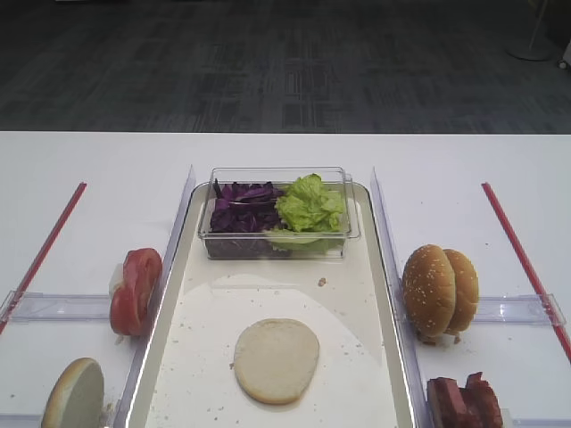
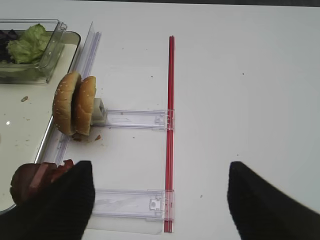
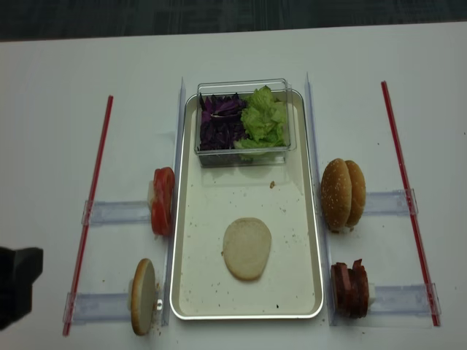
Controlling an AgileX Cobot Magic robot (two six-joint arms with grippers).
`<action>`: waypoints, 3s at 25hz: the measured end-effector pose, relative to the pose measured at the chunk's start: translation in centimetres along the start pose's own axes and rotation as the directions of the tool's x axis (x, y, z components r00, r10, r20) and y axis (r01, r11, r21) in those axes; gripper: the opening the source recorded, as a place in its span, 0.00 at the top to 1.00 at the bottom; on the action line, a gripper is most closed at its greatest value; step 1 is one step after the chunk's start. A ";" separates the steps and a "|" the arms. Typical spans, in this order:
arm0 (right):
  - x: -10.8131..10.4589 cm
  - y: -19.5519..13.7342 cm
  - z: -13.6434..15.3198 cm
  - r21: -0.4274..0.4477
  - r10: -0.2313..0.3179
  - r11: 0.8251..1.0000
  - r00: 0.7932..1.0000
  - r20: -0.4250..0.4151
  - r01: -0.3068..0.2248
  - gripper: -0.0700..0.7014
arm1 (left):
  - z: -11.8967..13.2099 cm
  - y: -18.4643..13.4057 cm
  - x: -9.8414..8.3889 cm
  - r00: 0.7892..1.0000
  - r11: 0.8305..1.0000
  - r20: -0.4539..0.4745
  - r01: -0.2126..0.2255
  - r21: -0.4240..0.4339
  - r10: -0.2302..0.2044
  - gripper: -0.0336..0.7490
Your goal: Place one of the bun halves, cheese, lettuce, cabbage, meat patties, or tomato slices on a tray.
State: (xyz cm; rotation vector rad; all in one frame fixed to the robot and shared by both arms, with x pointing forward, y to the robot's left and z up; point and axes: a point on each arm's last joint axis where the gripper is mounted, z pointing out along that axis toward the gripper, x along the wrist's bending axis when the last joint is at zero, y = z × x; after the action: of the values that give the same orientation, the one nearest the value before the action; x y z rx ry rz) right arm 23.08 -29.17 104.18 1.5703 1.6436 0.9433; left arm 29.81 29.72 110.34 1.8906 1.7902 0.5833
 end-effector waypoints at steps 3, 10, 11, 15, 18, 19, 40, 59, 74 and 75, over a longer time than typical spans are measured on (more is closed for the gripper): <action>0.0 0.0 0.0 0.000 0.000 1.000 1.000 0.000 0.000 0.17 | 0.4 -2.1 -0.1 1.000 1.000 0.002 0.000 -0.013 0.000 0.33; 0.0 0.0 0.0 0.000 0.000 1.000 1.000 0.000 0.000 0.17 | 2.1 -5.7 -0.2 1.000 1.000 0.012 0.003 -0.012 -0.003 0.33; 0.0 0.0 0.0 0.000 0.000 1.000 1.000 0.000 0.000 0.17 | 2.3 -6.1 -0.2 1.000 1.000 0.012 0.003 -0.010 -0.003 0.33; 0.0 0.0 0.0 0.000 0.000 1.000 1.000 0.000 0.000 0.17 | 2.3 -6.7 -0.2 1.000 1.000 0.013 0.002 -0.027 -0.001 0.33; 0.0 0.0 0.0 0.000 0.000 1.000 1.000 0.000 0.000 0.17 | 2.2 -6.7 -0.2 1.000 0.999 0.013 0.002 -0.045 -0.001 0.33; 0.0 0.0 0.0 0.000 0.000 1.000 1.000 0.000 0.000 0.17 | 2.2 -6.6 -0.2 1.000 0.999 0.012 0.002 -0.049 -0.001 0.33; 0.0 0.0 0.0 0.000 0.000 1.000 1.000 0.000 0.000 0.17 | 3.2 -6.5 -0.3 1.000 0.997 0.026 0.008 -0.081 -0.006 0.33; 0.0 0.0 0.0 0.000 -0.002 1.000 1.000 0.000 0.002 0.17 | 1.7 -8.1 -0.4 1.000 0.971 0.021 0.002 -0.239 0.003 0.33; 0.0 0.0 0.0 0.000 -0.002 1.000 1.000 0.000 0.002 0.17 | 0.8 -9.4 -0.6 1.000 0.942 0.023 -0.001 -0.335 0.009 0.33; 0.0 0.0 0.0 0.000 -0.002 1.000 1.000 0.000 0.002 0.17 | 0.8 -9.5 -0.6 1.000 0.942 0.023 -0.001 -0.336 0.010 0.33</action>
State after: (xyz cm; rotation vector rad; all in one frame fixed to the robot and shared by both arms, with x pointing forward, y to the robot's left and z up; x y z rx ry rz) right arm 23.08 -29.17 104.18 1.5686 1.6448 0.9424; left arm 22.69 29.49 104.05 1.6609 1.5540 0.8082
